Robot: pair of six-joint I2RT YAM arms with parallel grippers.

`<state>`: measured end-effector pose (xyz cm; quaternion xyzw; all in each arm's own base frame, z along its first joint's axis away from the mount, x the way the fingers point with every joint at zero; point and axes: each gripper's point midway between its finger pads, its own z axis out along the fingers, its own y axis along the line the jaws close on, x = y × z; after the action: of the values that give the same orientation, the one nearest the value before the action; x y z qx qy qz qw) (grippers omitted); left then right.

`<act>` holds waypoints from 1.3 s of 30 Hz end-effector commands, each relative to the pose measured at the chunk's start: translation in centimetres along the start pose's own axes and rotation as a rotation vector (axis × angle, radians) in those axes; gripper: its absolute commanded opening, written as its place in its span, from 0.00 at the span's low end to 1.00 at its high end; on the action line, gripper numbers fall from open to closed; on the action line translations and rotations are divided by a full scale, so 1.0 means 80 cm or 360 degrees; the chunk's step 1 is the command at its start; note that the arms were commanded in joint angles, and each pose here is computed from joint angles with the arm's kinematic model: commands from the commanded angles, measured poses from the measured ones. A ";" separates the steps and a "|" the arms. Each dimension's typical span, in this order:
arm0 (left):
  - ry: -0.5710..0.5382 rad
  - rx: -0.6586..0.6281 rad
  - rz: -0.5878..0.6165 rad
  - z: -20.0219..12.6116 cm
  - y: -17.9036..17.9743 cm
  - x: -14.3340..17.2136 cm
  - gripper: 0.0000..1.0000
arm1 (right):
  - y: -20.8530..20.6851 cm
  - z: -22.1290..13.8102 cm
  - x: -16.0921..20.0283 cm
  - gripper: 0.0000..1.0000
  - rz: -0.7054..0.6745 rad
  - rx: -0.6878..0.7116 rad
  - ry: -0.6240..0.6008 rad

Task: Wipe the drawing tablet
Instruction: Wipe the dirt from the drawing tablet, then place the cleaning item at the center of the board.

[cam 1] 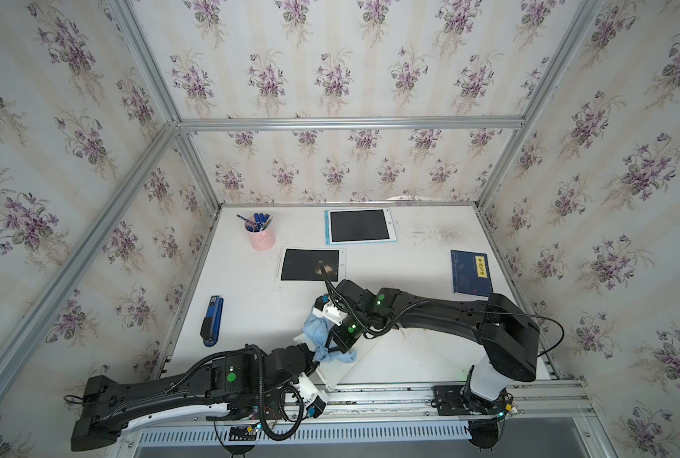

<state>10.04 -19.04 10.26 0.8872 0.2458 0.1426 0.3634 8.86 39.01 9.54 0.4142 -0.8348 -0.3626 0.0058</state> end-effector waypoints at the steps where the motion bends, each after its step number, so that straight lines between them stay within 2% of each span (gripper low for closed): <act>1: 0.0047 -0.0187 0.0031 -0.004 0.037 0.005 0.00 | 0.020 0.006 0.052 0.00 0.0070 -0.0210 0.0188; 4: 0.0044 -0.0187 0.0032 -0.004 0.036 0.005 0.00 | -0.025 0.015 0.077 0.00 0.0234 -0.0092 0.0227; 7: 0.0047 -0.0188 0.0034 -0.004 0.037 0.005 0.00 | -0.096 0.008 0.081 0.00 0.0528 0.0063 0.0152; 11: 0.0048 -0.0200 0.0035 -0.006 0.038 0.005 0.00 | -0.208 -0.037 0.085 0.00 0.0981 0.0325 -0.0069; 14: 0.0054 -0.0212 0.0034 -0.008 0.039 0.006 0.00 | -0.264 -0.075 0.092 0.00 0.1184 0.0521 -0.0190; 16: 0.0056 -0.0217 0.0031 -0.009 0.040 0.007 0.00 | -0.278 -0.097 0.086 0.00 0.1224 0.0588 -0.0270; 20: 0.0069 -0.0273 -0.0025 -0.013 0.051 0.009 0.00 | -0.260 -0.143 0.041 0.00 0.1097 0.0621 -0.0463; 23: 0.0100 -0.0363 -0.0138 -0.019 0.070 0.015 0.00 | -0.252 -0.195 0.011 0.00 0.1017 0.0777 -0.0621; 27: 0.0059 -0.0501 -0.0471 -0.047 0.119 0.018 0.00 | -0.232 -0.275 -0.027 0.00 0.0975 0.0842 -0.0941; 30: -0.0009 -0.0678 -0.1002 -0.079 0.180 0.027 0.00 | -0.221 -0.321 -0.037 0.00 0.0951 0.0950 -0.1098; 32: 0.0069 -0.0720 -0.1473 -0.105 0.219 0.054 0.00 | -0.223 -0.346 -0.033 0.00 0.0952 0.1085 -0.1151; 34: 0.0064 -0.0583 -0.1840 -0.115 0.235 0.065 0.00 | -0.228 -0.363 -0.024 0.00 0.0972 0.1214 -0.1171; 36: -0.0051 -0.0402 -0.2201 -0.118 0.246 0.068 0.00 | -0.233 -0.372 -0.014 0.00 0.0994 0.1305 -0.1172; 39: -0.0344 -0.0078 -0.2675 -0.118 0.260 0.062 0.00 | -0.237 -0.378 -0.002 0.00 0.1029 0.1382 -0.1168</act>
<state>20.11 -22.66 34.31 0.4853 0.6972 -0.0728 0.5226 31.55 15.72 20.52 -0.0232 -0.9326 -0.1450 -0.3298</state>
